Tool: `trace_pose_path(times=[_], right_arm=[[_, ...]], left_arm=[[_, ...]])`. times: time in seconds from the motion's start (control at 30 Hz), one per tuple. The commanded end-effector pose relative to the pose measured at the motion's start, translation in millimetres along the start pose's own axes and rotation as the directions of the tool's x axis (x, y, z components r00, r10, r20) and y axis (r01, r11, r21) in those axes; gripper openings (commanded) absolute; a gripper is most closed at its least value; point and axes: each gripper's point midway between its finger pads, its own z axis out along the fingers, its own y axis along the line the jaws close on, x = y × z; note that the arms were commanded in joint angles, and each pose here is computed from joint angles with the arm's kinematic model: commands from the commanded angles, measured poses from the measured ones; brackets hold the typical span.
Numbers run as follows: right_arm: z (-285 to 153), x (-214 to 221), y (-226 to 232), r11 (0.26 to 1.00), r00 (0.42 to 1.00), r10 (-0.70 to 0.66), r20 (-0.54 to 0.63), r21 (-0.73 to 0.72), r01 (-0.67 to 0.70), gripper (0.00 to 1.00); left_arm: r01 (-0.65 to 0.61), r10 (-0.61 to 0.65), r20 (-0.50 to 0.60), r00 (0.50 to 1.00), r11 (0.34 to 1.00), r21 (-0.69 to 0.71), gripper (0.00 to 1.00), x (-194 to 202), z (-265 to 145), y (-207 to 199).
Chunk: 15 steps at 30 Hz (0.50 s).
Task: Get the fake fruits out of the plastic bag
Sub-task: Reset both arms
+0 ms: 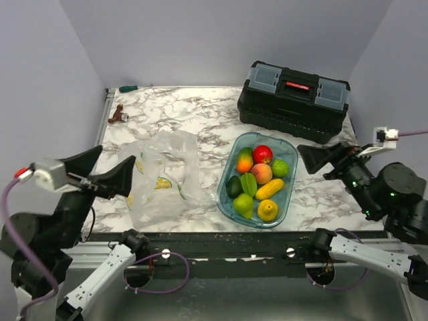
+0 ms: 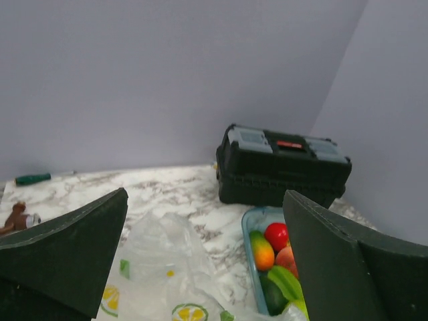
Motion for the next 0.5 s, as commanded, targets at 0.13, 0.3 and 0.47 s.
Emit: trace_pose_path(times=[0.13, 0.3, 0.47], right_arm=[[-31.4, -61.7, 1.0, 0.992, 0.975, 0.095, 0.201, -0.099, -0.077, 1.0], [-42.5, -70.9, -5.4, 0.988, 0.961, 0.126, 0.247, -0.122, -0.098, 1.0], [-36.9, -63.3, -21.7, 0.995, 0.958, 0.1, 0.268, -0.045, -0.091, 1.0]], left_arm=[[0.002, -0.004, 0.287, 0.958, 1.0, 0.008, 0.99, -66.6, -48.0, 3.5], [-0.008, 0.013, 0.305, 0.952, 1.0, -0.017, 0.99, -69.1, -57.3, 9.2], [-0.006, 0.017, 0.285, 0.958, 0.999, -0.038, 0.99, -62.9, -57.4, 13.7]])
